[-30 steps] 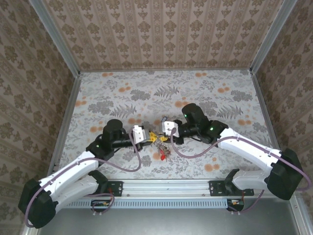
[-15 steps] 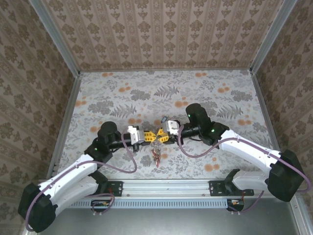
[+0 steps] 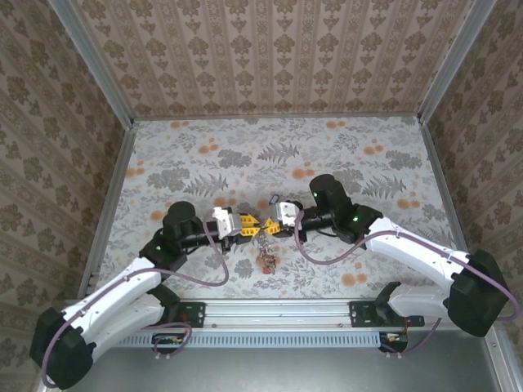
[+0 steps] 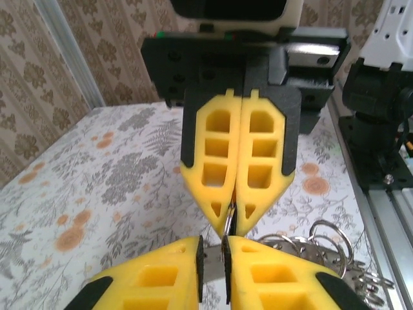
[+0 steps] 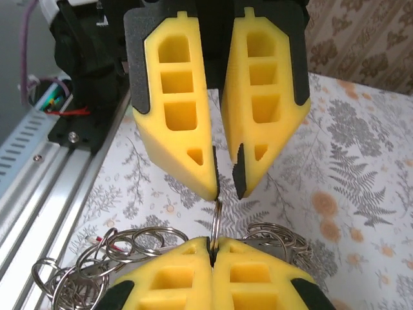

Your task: Put the keys on the keyring

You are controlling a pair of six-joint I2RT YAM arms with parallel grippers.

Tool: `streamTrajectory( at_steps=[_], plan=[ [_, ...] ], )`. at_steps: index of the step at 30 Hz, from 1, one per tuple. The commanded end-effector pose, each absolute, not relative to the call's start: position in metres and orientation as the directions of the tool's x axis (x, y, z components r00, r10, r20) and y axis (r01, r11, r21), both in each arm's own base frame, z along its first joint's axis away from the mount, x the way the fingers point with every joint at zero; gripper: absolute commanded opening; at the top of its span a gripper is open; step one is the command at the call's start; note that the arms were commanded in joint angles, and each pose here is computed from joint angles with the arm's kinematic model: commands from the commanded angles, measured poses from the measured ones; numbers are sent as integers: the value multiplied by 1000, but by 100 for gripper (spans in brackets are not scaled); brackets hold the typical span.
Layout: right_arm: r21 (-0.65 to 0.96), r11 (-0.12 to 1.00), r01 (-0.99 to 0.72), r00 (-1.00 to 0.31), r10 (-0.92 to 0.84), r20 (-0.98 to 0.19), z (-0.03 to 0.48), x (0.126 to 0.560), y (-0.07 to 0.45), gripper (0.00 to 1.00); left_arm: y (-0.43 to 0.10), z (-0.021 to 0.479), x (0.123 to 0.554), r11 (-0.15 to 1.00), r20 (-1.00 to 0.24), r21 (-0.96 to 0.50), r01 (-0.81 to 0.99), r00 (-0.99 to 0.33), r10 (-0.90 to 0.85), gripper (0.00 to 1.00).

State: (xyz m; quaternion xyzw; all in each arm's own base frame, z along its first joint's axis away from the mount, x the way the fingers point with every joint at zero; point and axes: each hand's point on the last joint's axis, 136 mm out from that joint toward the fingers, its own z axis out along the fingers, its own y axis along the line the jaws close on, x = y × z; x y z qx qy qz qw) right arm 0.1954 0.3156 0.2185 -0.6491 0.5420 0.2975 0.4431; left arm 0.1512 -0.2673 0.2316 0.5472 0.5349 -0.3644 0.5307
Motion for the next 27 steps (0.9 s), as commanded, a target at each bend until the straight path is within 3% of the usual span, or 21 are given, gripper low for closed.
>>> streamTrajectory(
  at_steps=[1,16,23,27],
  plan=[
    [-311,-24,-950,283,-489,-825,227,201,318,0,-264,229,155,151,-953,209,966,167,253,16],
    [-304,-11,-953,262,-535,-803,220,209,325,0,-279,230,151,56,-959,155,986,136,248,21],
    [-294,3,-956,244,-553,-797,207,211,317,0,-269,216,149,77,-952,153,985,126,278,23],
    [-289,1,-957,241,-552,-799,204,210,316,0,-267,218,141,53,-956,154,987,135,259,30]
  ],
)
